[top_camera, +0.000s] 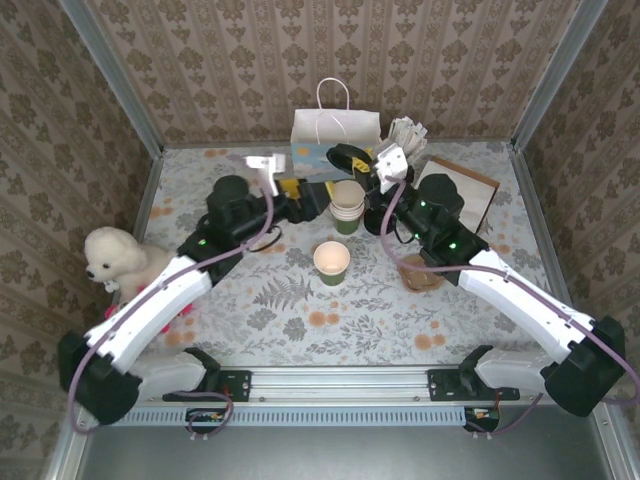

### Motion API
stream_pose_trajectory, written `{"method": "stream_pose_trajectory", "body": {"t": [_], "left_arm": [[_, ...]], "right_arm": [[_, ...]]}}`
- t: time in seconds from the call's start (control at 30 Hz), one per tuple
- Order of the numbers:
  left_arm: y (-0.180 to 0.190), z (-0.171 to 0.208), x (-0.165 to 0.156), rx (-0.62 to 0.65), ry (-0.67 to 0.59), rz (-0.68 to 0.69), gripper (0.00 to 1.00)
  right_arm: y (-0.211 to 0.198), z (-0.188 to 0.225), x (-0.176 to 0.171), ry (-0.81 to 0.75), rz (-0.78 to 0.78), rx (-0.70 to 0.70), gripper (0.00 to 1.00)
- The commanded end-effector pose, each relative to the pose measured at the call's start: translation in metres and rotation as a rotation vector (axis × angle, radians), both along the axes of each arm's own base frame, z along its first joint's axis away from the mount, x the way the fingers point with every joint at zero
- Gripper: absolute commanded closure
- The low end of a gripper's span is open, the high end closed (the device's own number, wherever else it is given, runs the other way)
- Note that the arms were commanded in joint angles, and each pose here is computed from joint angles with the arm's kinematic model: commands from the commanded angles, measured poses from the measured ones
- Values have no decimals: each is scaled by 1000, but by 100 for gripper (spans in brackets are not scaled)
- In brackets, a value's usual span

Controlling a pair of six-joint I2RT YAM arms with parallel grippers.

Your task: Pack the takeout coffee

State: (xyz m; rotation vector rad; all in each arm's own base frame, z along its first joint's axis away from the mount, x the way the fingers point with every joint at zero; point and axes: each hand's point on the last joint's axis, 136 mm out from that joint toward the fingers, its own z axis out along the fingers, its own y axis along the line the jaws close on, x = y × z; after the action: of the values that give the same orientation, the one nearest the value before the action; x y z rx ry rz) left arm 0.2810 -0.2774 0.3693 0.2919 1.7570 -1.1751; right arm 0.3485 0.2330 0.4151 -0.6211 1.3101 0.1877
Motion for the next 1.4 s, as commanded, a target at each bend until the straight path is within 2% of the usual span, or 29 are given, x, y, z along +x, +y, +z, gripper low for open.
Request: {"method": "stream_pose_trajectory", "body": {"t": [0.0, 0.1, 0.23, 0.3, 0.43, 0.5, 0.67, 0.83, 0.97, 1.23, 1.37], "left_arm": [[39, -11, -6, 145, -46, 106, 0], [63, -4, -12, 192, -29, 135, 0], [74, 11, -26, 252, -25, 82, 0], [75, 18, -34, 290, -15, 42, 0], [69, 27, -46, 312, 37, -61, 0], [68, 34, -48, 315, 57, -83, 1], [58, 42, -51, 311, 76, -153, 5], [53, 42, -52, 316, 115, -194, 11], [48, 40, -53, 306, 134, -224, 11], [35, 45, -59, 249, 150, -316, 32], [34, 40, -59, 250, 173, -321, 46]], "right_arm": [[15, 31, -23, -399, 37, -422, 100], [31, 42, -42, -701, 71, -628, 100], [55, 37, -57, -1105, 72, -938, 100], [63, 35, -63, -1218, 85, -1049, 100], [71, 32, -81, -1355, 161, -1132, 100], [74, 26, -86, -1403, 194, -1186, 100], [81, 20, -95, -1482, 234, -1221, 100], [85, 23, -105, -1536, 247, -1198, 100], [87, 20, -109, -1560, 269, -1203, 100], [89, 17, -108, -1557, 267, -1241, 100], [91, 14, -106, -1544, 274, -1259, 100]]}}
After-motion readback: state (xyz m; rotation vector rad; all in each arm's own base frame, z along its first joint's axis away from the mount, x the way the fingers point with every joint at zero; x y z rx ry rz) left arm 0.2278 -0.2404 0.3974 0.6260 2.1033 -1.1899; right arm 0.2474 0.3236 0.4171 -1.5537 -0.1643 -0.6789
